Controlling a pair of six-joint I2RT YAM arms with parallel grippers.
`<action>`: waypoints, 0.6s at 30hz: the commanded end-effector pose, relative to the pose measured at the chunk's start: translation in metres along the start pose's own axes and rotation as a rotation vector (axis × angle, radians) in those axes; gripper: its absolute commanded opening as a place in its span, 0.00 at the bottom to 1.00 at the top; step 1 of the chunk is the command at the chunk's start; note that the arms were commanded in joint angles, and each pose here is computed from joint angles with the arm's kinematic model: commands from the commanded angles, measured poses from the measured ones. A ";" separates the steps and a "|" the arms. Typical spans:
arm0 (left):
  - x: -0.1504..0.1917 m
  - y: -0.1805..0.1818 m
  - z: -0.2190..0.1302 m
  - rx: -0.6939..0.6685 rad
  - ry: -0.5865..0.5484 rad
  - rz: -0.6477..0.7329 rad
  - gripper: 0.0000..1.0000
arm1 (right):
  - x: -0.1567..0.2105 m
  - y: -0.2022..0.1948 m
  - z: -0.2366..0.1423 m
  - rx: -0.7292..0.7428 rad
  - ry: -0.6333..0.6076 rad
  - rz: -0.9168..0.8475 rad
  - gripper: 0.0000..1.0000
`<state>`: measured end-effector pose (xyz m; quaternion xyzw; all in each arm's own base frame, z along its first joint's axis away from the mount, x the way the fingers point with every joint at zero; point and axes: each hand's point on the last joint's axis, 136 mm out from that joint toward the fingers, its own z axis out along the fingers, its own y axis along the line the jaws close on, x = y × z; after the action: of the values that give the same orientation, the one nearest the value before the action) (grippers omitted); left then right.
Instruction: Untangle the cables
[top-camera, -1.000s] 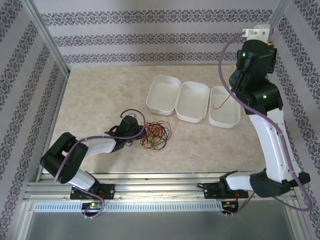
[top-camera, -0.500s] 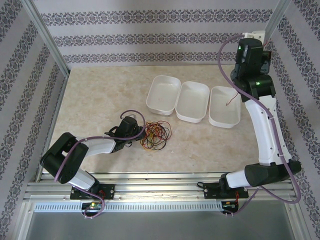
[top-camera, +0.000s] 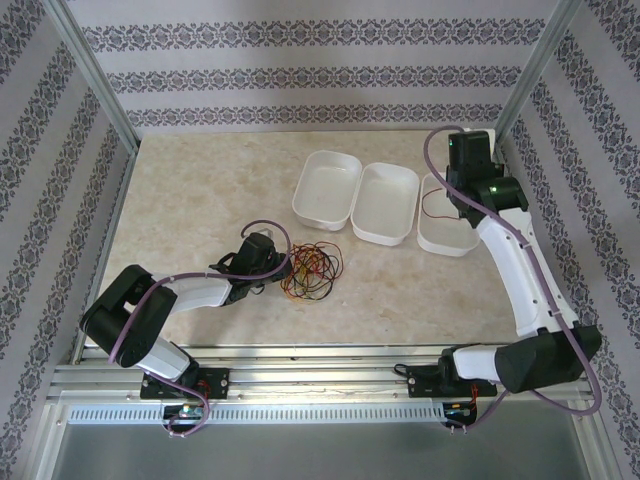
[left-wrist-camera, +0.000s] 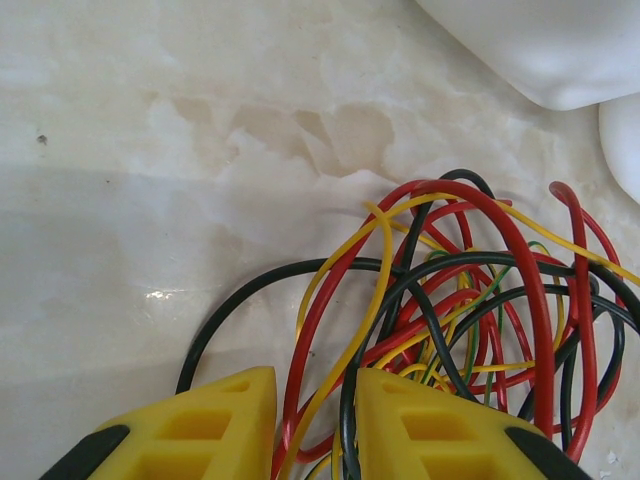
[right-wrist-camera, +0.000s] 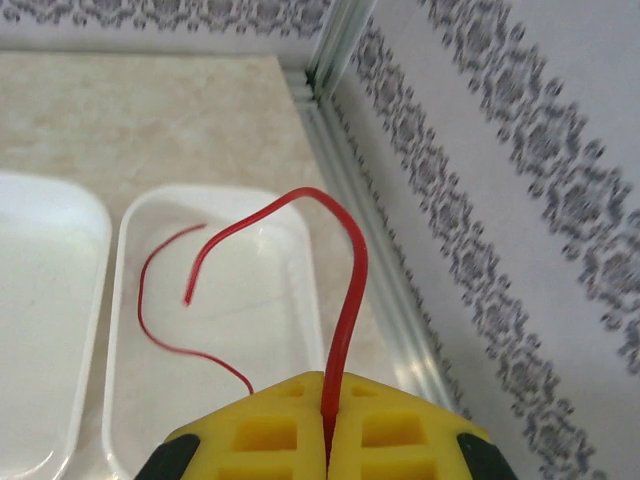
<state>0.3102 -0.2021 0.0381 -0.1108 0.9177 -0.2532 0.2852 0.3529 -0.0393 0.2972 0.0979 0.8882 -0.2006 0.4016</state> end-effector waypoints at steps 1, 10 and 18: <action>0.000 -0.004 0.001 0.014 -0.001 0.017 0.27 | 0.035 0.007 0.007 -0.060 0.098 0.068 0.00; 0.001 -0.007 0.004 0.023 0.010 0.020 0.27 | 0.070 -0.005 0.032 -0.033 0.156 0.159 0.00; 0.002 -0.006 0.003 0.023 0.009 0.013 0.27 | 0.054 -0.014 0.050 -0.034 0.066 0.248 0.00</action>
<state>0.3089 -0.2023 0.0333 -0.1103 0.9204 -0.2509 0.2788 0.3337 -0.0733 0.2227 0.1951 0.9016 -0.1466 0.3571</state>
